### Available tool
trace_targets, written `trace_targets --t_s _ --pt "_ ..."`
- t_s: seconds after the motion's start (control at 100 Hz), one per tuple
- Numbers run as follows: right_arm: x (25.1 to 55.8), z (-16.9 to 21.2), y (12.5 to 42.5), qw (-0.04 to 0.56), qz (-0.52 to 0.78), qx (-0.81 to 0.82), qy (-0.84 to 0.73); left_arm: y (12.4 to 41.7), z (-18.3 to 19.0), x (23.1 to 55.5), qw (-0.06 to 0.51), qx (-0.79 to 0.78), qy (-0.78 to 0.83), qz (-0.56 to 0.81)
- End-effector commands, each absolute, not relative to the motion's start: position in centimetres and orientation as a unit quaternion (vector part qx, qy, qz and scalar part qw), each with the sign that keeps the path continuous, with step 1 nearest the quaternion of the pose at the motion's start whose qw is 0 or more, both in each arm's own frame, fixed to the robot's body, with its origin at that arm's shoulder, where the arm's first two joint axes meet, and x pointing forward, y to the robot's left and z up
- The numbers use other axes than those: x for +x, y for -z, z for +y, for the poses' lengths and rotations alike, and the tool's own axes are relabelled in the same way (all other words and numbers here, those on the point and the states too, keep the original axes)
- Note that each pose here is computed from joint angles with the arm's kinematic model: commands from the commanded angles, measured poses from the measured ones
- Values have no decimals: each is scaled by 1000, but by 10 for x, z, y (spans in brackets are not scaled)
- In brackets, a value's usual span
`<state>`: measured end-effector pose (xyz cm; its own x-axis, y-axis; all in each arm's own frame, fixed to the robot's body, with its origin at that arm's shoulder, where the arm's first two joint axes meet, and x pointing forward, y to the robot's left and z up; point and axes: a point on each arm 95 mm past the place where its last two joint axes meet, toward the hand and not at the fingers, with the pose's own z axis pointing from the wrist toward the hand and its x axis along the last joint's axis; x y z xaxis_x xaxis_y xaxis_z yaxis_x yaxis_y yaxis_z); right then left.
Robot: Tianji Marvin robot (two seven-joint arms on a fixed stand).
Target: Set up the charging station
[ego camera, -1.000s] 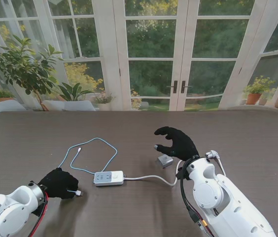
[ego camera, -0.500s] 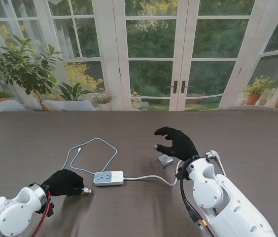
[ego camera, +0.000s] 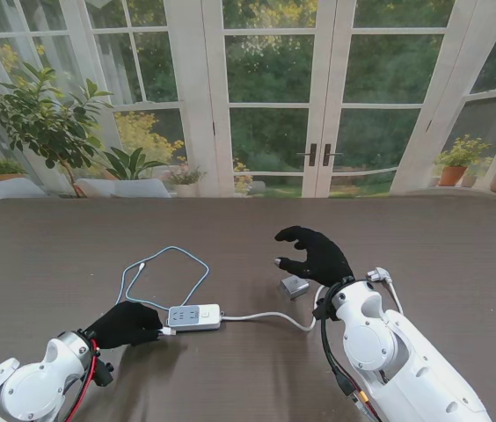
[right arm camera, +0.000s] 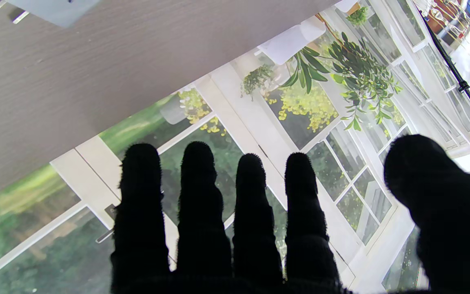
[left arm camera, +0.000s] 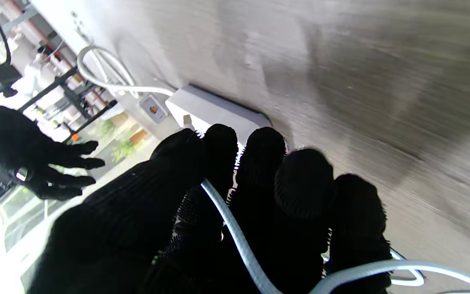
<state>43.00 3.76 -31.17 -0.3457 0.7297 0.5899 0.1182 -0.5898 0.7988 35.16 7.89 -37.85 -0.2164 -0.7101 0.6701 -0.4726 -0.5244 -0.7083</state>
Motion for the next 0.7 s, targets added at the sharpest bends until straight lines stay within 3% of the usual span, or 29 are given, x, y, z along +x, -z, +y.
trace_targets --t_s 0.0,0.69 --pt "429 41 314 206 403 533 -715 386 72 349 87 -626 615 471" --pt "429 42 315 204 401 536 -714 396 51 356 56 -657 634 403"
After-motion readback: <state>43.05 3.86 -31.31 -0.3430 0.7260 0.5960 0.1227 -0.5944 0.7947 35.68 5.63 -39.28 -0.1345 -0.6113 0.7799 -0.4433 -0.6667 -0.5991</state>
